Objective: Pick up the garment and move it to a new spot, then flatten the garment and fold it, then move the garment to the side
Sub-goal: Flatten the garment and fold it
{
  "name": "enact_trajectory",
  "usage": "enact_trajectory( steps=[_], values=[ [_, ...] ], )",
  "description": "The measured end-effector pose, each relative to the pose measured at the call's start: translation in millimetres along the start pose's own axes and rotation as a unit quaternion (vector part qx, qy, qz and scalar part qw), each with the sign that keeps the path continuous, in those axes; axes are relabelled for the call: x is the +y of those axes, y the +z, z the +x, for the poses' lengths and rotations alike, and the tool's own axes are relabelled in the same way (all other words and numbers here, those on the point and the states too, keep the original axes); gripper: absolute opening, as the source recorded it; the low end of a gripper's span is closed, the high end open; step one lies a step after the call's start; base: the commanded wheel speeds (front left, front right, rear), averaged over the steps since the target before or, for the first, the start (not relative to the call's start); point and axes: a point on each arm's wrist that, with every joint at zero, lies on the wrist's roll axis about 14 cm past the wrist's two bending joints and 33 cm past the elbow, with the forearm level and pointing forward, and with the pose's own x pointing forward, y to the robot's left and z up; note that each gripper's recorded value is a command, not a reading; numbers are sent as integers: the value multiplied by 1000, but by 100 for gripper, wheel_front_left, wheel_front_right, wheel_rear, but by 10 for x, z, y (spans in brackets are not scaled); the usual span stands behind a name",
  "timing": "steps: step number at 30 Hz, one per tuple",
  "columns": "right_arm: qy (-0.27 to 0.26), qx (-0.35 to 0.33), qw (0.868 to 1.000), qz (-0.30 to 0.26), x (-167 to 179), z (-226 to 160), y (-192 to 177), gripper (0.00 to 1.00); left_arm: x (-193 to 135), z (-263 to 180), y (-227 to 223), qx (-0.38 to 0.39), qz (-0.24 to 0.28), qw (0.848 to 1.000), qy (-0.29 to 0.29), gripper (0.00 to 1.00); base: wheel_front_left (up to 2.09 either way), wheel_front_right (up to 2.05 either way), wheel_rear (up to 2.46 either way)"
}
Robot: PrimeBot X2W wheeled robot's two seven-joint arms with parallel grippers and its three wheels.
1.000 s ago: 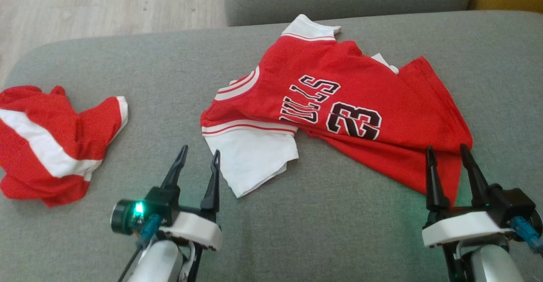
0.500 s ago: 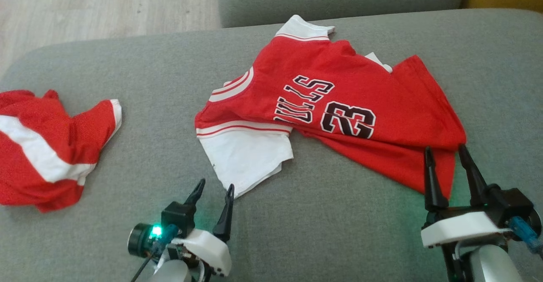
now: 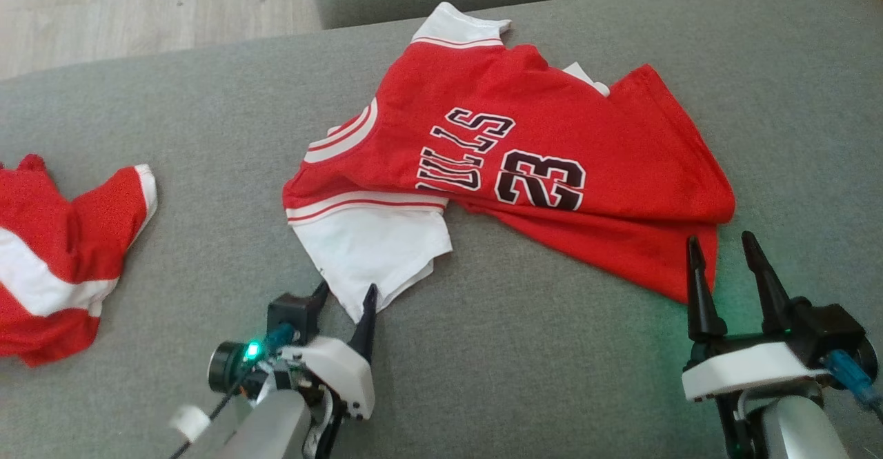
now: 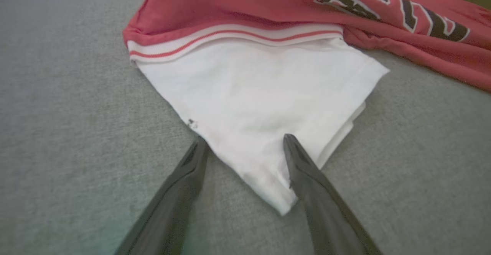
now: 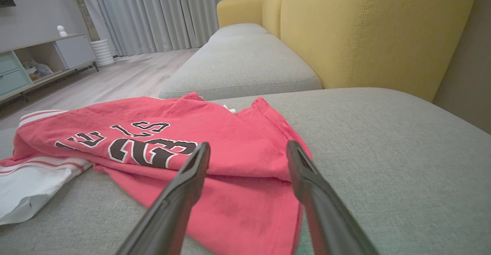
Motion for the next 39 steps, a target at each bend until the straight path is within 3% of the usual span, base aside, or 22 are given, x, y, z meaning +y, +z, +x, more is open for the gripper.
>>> enact_trajectory(
  steps=[1,2,3,4,8,12,22,28,37,38,39],
  values=[
    [-2,1,1000,0,-15,-6,-7,100,-9,21,1,5,0,1000,-2,100,0,0,0],
    [-4,1,1000,1,-27,-9,-8,100,-30,41,8,10,-3,1000,-9,69,0,0,0],
    [-6,1,1000,2,-39,-12,-5,100,-45,57,14,13,-6,1000,-14,27,0,0,0],
    [-8,0,1000,3,-50,-14,2,100,-56,68,22,15,-5,1000,-16,0,0,0,0],
    [-17,-7,1000,3,-106,-31,45,100,-108,62,111,-7,-5,1000,-23,0,0,0,0],
    [-33,3,999,2,-207,-111,-14,100,-113,9,396,-83,-8,996,-17,0,0,0,0],
    [-66,85,993,40,-346,-414,-553,100,-61,-317,1260,-248,-21,968,-3,0,0,0,0],
    [-60,109,990,73,-244,-296,-700,100,33,-471,1395,-284,-18,959,10,0,0,0,0],
    [-38,157,982,94,-43,-100,-934,100,128,-527,1352,-286,-11,958,18,0,0,0,0],
    [-37,159,982,94,-37,-80,-941,93,139,-531,1350,-285,-10,958,19,0,0,0,0],
    [-37,161,982,94,-29,-66,-951,93,148,-536,1348,-285,-10,958,21,0,0,0,0]
  ],
)
